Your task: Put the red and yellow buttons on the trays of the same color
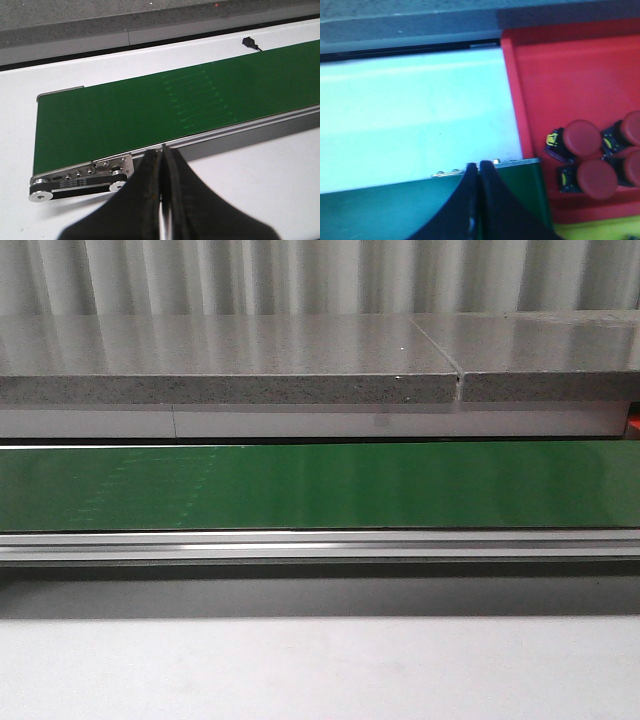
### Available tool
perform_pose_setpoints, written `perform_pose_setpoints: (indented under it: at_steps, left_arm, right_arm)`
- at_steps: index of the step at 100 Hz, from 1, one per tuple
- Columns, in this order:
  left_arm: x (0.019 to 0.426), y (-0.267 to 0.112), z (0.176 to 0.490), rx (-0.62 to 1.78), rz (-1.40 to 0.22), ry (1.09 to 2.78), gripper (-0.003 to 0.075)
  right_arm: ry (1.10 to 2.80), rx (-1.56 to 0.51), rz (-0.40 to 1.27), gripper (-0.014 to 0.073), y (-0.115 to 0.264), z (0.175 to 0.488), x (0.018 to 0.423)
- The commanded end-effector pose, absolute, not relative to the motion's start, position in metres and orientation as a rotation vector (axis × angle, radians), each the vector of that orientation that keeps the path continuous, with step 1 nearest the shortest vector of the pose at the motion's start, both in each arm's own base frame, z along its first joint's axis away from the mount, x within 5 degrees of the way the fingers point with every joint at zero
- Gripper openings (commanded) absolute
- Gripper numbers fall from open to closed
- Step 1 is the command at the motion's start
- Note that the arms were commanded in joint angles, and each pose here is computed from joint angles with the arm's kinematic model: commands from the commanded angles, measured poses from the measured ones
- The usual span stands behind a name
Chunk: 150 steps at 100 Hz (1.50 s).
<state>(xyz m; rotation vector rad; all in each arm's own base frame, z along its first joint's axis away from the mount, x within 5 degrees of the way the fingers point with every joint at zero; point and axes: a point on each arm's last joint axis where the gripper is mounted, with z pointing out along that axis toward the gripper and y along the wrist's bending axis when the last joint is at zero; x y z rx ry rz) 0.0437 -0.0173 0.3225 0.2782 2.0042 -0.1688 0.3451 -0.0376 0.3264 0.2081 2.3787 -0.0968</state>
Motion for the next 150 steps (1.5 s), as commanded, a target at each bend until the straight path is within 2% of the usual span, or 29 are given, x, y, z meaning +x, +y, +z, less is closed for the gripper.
perform_pose_setpoints:
  at_steps: [1,34,113,150]
  left_arm:
    - [0.045,-0.019,0.335,0.262,-0.196,1.926,-0.0020]
    - [0.045,-0.019,0.335,0.262,-0.196,1.926,-0.0020]
    - [0.045,-0.019,0.335,0.262,-0.196,1.926,-0.0020]
    - [0.045,-0.019,0.335,0.262,-0.196,1.926,-0.0020]
  right_arm:
    - [2.257,0.139,-0.087,-0.0062,-0.024,0.360,0.336]
    - [2.237,0.016,-0.022,-0.0062,0.010,0.356,0.307]
    - [1.877,0.003,0.016,-0.0062,0.005,0.373,0.171]
    - [1.705,0.003,0.045,-0.0066,0.004,0.350,0.120]
